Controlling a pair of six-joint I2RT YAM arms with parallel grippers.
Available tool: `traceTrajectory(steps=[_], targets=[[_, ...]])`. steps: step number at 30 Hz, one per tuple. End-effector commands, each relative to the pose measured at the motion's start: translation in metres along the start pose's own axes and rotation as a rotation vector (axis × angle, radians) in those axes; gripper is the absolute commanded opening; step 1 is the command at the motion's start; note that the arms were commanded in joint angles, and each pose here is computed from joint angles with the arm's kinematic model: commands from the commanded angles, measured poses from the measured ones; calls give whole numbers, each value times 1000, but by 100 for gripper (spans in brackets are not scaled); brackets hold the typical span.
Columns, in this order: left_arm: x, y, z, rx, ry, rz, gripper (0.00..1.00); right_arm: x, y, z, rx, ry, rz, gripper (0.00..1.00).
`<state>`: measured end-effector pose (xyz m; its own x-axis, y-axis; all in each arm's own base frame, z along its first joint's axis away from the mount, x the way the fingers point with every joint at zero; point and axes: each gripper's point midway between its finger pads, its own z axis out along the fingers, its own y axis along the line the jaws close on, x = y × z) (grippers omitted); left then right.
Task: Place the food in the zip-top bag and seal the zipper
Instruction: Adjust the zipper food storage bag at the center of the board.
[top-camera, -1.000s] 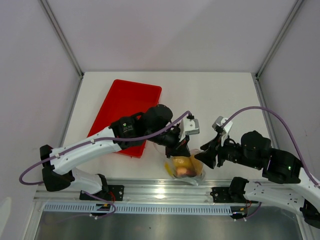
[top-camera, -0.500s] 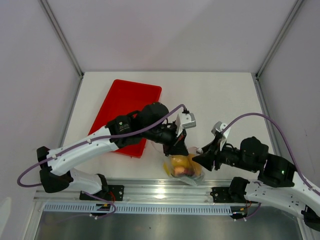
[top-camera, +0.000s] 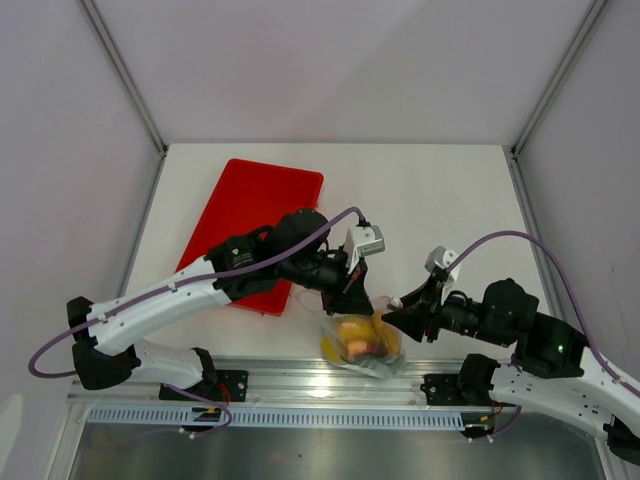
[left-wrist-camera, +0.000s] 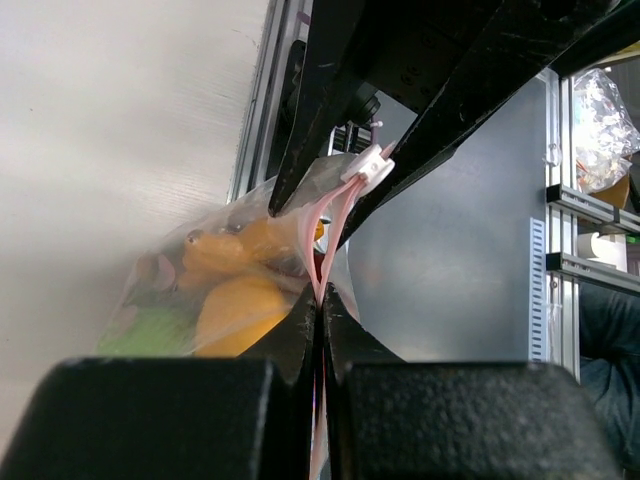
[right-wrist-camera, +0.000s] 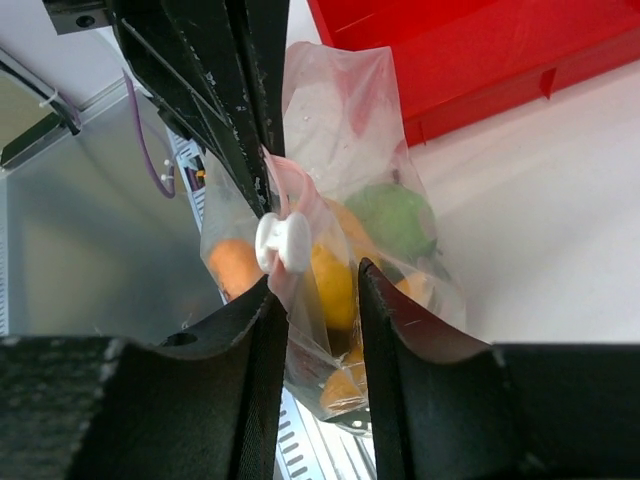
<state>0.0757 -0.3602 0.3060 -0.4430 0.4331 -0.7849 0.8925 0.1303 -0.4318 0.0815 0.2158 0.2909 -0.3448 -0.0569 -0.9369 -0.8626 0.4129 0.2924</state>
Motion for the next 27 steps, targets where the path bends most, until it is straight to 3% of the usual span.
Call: traceTrajectory(steps=[1, 4, 5, 7, 14, 16, 17, 18, 21, 24, 27], targets=[[-21, -16, -13, 50, -97, 22, 1, -14, 14, 7, -73, -63, -4, 35], [-21, -18, -16, 54, -105, 24, 1, -10, 16, 12, -93, -57, 3, 27], [-21, -18, -17, 54, -107, 27, 1, -10, 16, 13, -97, -65, 8, 12], [-19, -17, -17, 52, -105, 27, 1, -8, 14, 15, -89, -70, 16, 0], [-12, -14, -23, 33, -135, 81, 1, -26, 16, 11, -80, -151, 111, 0], [-16, -17, -27, 44, -189, 121, 16, -29, 21, 11, -103, -156, 117, 0], [-20, -17, -29, 45, -213, 134, 31, -28, 25, 10, -125, -149, 111, 0], [-23, -17, -28, 48, -237, 152, 58, -28, 26, 11, -134, -144, 103, 0], [-30, -19, -29, 53, -262, 175, 89, -26, 26, 14, -134, -127, 102, 0], [-39, -21, -25, 65, -270, 193, 99, -22, 30, 18, -156, -93, 100, 0], [-44, -23, -20, 88, -263, 201, 100, -19, 34, 21, -179, -73, 98, 0]])
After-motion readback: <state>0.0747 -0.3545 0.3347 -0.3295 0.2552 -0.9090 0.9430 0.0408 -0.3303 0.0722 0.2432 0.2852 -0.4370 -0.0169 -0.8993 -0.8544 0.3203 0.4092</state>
